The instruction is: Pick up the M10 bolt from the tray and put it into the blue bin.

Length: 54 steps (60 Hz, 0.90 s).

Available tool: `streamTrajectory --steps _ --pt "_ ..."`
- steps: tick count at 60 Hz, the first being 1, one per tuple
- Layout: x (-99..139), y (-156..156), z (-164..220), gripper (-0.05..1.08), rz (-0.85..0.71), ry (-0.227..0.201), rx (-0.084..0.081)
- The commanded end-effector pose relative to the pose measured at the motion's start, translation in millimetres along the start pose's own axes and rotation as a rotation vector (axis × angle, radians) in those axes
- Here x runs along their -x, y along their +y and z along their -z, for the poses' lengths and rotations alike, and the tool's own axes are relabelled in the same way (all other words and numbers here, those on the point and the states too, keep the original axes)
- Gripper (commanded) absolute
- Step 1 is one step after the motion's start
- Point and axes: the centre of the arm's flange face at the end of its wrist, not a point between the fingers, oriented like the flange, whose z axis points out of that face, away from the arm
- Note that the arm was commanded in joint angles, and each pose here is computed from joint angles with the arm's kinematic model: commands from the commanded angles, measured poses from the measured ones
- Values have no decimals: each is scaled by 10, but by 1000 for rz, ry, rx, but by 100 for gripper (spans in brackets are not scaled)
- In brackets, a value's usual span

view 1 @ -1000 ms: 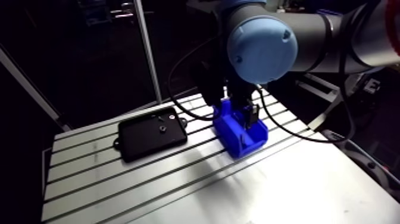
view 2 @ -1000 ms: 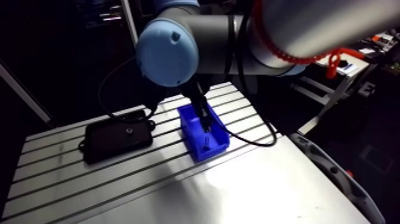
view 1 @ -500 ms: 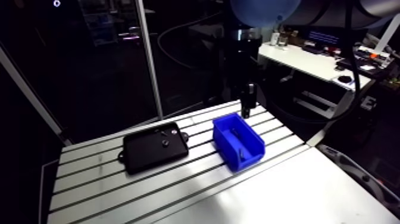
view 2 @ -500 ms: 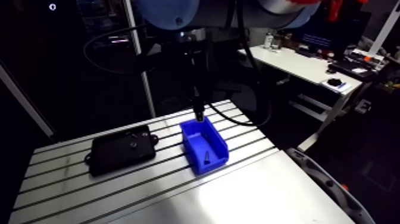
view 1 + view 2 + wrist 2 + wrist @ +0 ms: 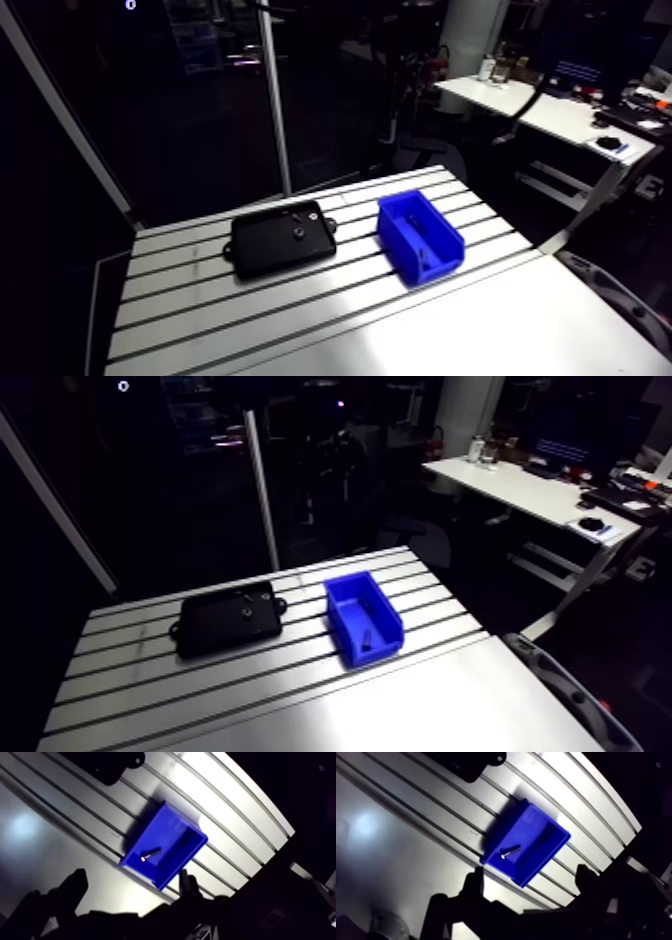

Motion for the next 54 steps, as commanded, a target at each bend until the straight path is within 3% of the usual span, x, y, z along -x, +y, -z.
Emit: streamTrajectory --steps 1,12,20,32,39,54 --pt "-707 -468 923 1 -722 68 -46" --pt "-741 -592 1165 1 -771 67 -55" --pt "-815 -747 1250 1 -773 81 -88" --pt "-1007 -1038 1156 1 -723 59 -93" --pt "-1110 -1209 1064 1 -700 42 -86" --pt "-1153 -1261 995 1 -693 37 -80"
